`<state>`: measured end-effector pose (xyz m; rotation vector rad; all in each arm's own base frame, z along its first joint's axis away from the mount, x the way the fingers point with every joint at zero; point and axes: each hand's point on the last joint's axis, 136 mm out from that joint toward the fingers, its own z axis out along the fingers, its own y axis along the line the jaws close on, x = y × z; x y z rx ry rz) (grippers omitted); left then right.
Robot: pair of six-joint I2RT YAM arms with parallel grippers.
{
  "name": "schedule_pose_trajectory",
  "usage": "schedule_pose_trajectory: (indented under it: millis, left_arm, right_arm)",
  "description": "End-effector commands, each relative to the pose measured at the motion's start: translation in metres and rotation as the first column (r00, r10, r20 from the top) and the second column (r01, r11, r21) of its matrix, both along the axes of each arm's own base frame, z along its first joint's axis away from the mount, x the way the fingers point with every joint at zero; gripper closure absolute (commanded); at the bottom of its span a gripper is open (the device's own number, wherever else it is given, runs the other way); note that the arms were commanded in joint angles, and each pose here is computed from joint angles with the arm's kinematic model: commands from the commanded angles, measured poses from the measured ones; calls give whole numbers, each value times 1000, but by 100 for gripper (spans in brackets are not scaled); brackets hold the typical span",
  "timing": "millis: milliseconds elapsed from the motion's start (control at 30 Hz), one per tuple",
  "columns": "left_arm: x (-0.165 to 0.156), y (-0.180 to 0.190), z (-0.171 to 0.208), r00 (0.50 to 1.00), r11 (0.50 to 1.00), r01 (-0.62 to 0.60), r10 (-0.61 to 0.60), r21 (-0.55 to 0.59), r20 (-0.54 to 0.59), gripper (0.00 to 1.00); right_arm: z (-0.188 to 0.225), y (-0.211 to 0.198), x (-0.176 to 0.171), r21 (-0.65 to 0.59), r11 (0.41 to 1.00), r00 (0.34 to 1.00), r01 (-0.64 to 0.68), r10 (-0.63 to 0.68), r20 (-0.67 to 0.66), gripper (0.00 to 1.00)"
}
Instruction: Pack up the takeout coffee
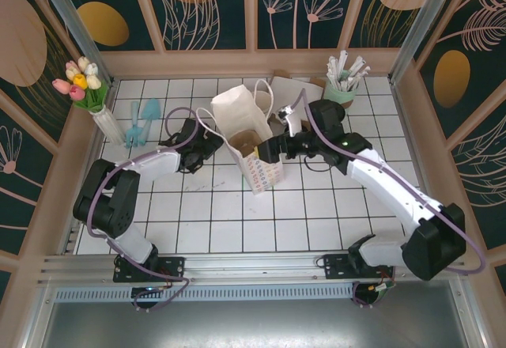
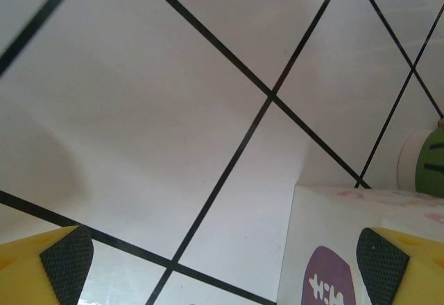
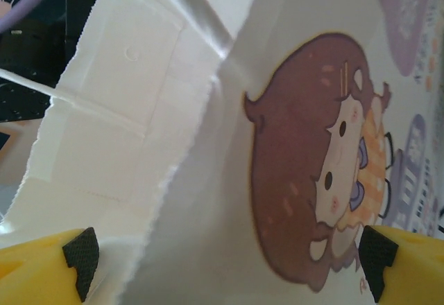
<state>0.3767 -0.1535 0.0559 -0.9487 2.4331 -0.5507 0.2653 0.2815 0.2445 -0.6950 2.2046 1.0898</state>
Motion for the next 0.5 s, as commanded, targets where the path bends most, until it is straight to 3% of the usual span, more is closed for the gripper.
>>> schedule_pose_trajectory:
  millis: [0,233,467]
  left_arm:
    - [1,17,18,999,998,-33,31,45,34,1]
    - [-2,32,47,994,996,-66,61,51,93,1]
    - [-2,28,62,993,998,-41,37,37,109,1]
  right_arm:
    - [21,16,6,52,997,996,-58,54,70,2]
    - [19,40,8,83,990,994,-111,108,34,1]
    - [32,3,11,58,998,997,1,-6,82,1]
